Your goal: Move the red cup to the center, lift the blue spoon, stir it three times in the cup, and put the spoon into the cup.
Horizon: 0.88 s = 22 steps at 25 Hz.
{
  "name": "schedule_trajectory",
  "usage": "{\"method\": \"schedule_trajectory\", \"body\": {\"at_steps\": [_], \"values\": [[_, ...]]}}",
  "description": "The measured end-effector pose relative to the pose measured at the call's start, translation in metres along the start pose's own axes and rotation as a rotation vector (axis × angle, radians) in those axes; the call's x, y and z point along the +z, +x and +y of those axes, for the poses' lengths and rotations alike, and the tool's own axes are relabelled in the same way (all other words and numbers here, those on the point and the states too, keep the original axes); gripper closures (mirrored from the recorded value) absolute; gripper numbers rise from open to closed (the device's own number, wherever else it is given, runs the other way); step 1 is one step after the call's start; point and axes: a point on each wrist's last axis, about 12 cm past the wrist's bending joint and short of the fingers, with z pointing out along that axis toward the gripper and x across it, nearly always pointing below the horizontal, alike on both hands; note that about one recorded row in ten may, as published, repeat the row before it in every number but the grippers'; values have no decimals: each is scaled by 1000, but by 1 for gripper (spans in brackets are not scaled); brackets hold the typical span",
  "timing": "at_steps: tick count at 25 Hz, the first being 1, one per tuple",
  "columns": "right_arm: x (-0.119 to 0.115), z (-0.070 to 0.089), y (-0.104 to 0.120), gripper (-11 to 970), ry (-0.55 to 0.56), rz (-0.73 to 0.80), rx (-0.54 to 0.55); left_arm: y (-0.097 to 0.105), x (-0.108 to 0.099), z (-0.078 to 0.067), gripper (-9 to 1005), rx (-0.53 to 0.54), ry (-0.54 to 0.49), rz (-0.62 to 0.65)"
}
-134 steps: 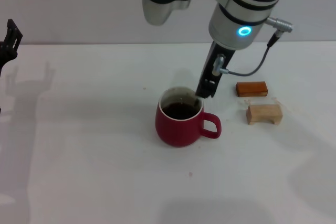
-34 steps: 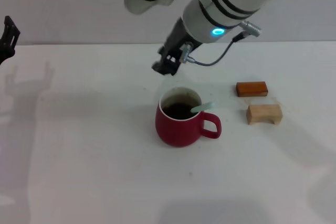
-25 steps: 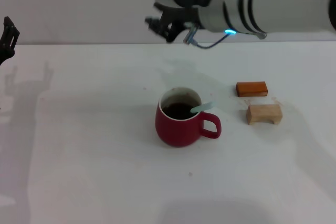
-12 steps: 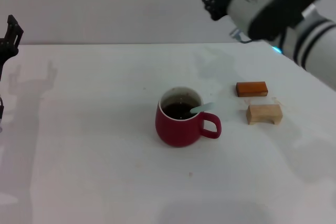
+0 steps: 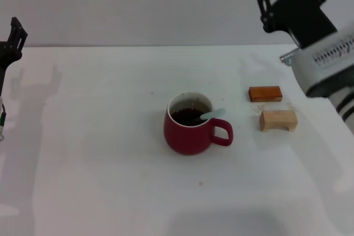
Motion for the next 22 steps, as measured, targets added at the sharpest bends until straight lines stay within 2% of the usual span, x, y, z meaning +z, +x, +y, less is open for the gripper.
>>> {"method": "schedule_trajectory", "body": {"at_steps": [1, 4, 6, 8, 12, 17, 22], "values": [[-5, -2, 9, 648, 41, -4, 27, 0, 0, 0, 156, -5, 1, 0], [-10, -6, 16, 648, 94, -5, 57, 1, -2, 0, 156, -20, 5, 3], [-16, -18, 28, 648, 167, -14, 98, 2, -4, -1, 156, -29, 11, 4], [-17, -22, 32, 648, 179, -18, 112, 2, -5, -2, 156, -31, 16, 5], [-26, -44, 54, 648, 234, -44, 247, 3, -6, -3, 156, -37, 21, 3], [-40, -54, 66, 648, 279, -72, 282, 2, -6, -3, 156, -39, 21, 1], [-48, -52, 71, 647, 293, -53, 297, 1, -4, -5, 156, -40, 27, -4]]}}
